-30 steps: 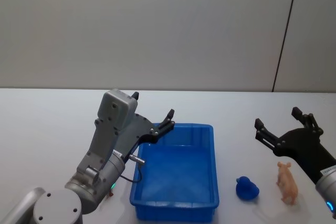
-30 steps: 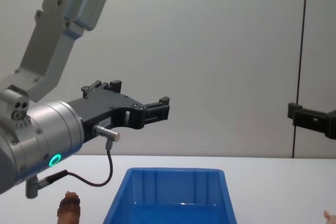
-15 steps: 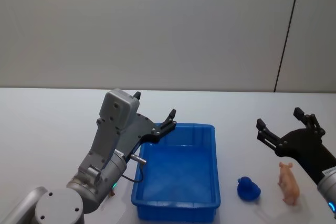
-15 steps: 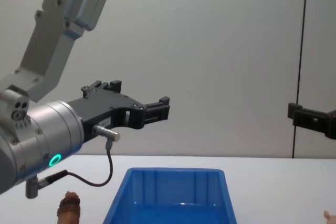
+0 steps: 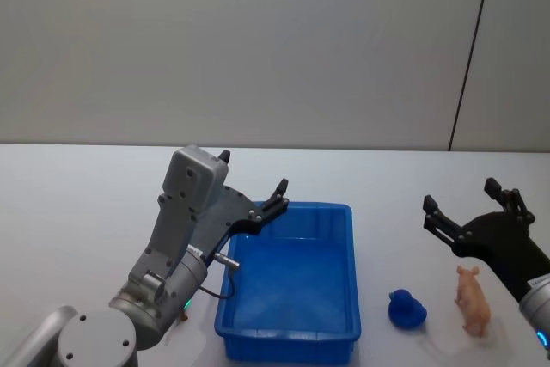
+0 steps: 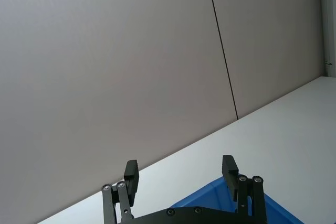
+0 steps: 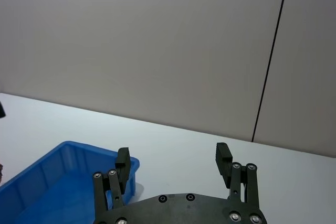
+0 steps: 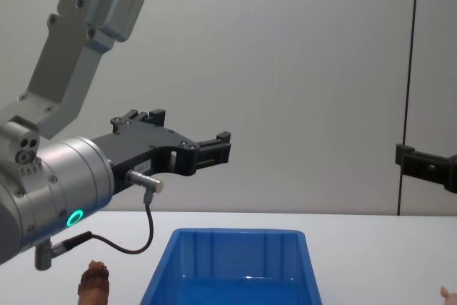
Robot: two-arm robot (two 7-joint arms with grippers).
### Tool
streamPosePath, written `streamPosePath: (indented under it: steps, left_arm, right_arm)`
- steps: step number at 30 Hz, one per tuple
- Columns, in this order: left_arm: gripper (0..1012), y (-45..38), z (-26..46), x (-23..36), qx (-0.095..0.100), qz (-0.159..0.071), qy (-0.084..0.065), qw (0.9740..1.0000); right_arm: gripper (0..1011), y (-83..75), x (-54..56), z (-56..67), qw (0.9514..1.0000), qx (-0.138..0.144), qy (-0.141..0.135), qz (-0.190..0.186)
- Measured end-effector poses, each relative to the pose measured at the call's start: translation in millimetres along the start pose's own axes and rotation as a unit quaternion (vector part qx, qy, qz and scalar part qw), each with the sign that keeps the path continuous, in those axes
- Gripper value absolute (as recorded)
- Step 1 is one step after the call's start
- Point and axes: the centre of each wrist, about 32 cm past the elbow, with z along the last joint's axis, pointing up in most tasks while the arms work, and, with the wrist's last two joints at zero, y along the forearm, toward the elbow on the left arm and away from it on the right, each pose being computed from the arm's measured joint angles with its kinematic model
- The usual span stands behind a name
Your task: Pick up the two dolls from the table and place them into the box.
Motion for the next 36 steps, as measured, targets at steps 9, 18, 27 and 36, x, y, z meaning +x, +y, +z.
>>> streamPosePath:
  steps: [9, 18, 27, 36]
  left_arm:
    - [1001, 0.0, 0.0, 0.0, 0.000, 0.000, 0.000, 1.0000]
    - [1001, 0.0, 0.0, 0.0, 0.000, 0.000, 0.000, 1.0000]
    - [1001, 0.0, 0.0, 0.0, 0.000, 0.000, 0.000, 1.0000]
    - [1001, 0.0, 0.0, 0.0, 0.000, 0.000, 0.000, 1.0000]
  right_arm:
    - [1001, 2.1, -1.6, -4.8, 0.9990, -0.028, 0.001, -0.034]
    - [1001, 4.7, 1.6, -13.6, 0.9950, -0.074, 0.000, -0.067]
    - [1001, 6.6, 3.3, -27.0, 0.9889, -0.120, -0.002, -0.087]
    - [1000, 5.6, -1.0, -38.5, 0.9824, -0.160, -0.005, -0.097]
